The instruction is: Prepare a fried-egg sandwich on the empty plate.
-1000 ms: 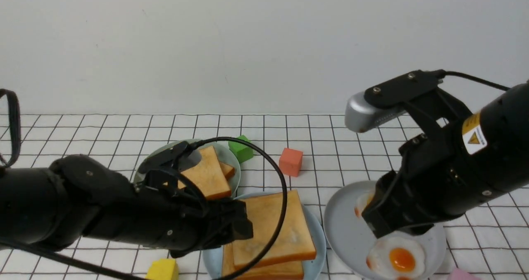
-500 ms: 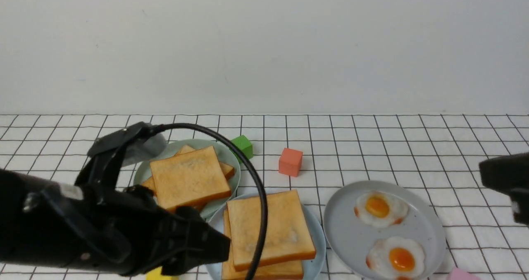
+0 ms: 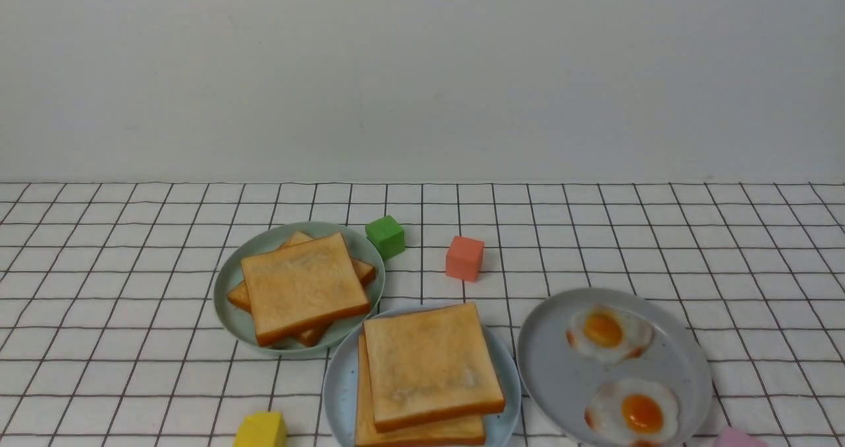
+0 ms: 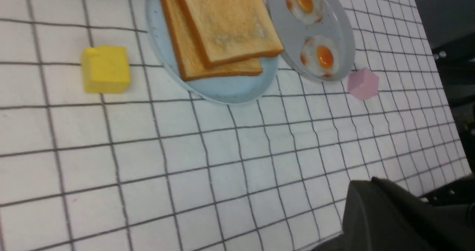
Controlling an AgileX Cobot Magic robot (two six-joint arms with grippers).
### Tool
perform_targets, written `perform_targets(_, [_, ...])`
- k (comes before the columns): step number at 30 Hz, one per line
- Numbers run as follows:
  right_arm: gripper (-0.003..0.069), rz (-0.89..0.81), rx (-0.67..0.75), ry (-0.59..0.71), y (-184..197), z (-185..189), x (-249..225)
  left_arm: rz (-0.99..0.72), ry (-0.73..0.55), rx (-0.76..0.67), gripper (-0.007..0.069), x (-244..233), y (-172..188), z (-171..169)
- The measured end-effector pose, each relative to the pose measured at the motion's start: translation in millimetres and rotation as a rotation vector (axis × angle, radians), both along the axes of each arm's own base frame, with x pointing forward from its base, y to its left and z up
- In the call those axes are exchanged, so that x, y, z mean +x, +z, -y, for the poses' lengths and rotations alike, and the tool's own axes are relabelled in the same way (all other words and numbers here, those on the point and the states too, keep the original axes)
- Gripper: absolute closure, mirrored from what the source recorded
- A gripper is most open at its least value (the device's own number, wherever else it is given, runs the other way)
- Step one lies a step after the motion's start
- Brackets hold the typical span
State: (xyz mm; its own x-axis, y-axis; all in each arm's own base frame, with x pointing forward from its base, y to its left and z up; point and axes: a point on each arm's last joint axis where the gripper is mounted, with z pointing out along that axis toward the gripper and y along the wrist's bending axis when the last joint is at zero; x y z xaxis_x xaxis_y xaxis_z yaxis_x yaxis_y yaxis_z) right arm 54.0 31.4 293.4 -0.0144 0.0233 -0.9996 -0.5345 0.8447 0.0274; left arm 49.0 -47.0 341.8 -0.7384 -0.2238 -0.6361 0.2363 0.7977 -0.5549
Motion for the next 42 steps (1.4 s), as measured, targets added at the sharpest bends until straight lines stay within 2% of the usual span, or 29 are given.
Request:
perform_targets(6, [0.0659,0.047,-0.022,-0.022,-1,7,-6,0.297,0.106,0.023,0.0638,-10,16,-21])
perform_targets(9, [0.0657,0.048,-0.027,-0.024,-1,7,-6,0.368,0.129,0.025,0.0638,-8,21,-23])
perform_targets(21, [0.0652,0.049,-0.034,-0.026,-2,7,-6,0.388,0.137,0.030,0.0638,-6,17,-23])
perform_targets(30, [0.0646,0.046,-0.036,-0.027,-2,7,-6,0.512,0.233,0.177,0.0638,-11,-54,-38])
perform_targets(31, [0.0644,0.046,-0.036,-0.027,-2,7,-6,0.500,0.269,0.212,0.0638,-9,-79,-39])
perform_targets(36, [0.0640,0.046,-0.036,-0.027,-2,7,-6,0.395,0.342,0.297,0.0638,0,-158,-41])
perform_targets(38, [0.0638,0.045,-0.037,-0.027,-2,7,-6,0.353,0.365,0.299,0.0638,1,-173,-41])
perform_targets(42, [0.0637,0.046,-0.037,-0.028,-2,7,-6,0.391,0.406,0.331,0.0638,3,-173,-43])
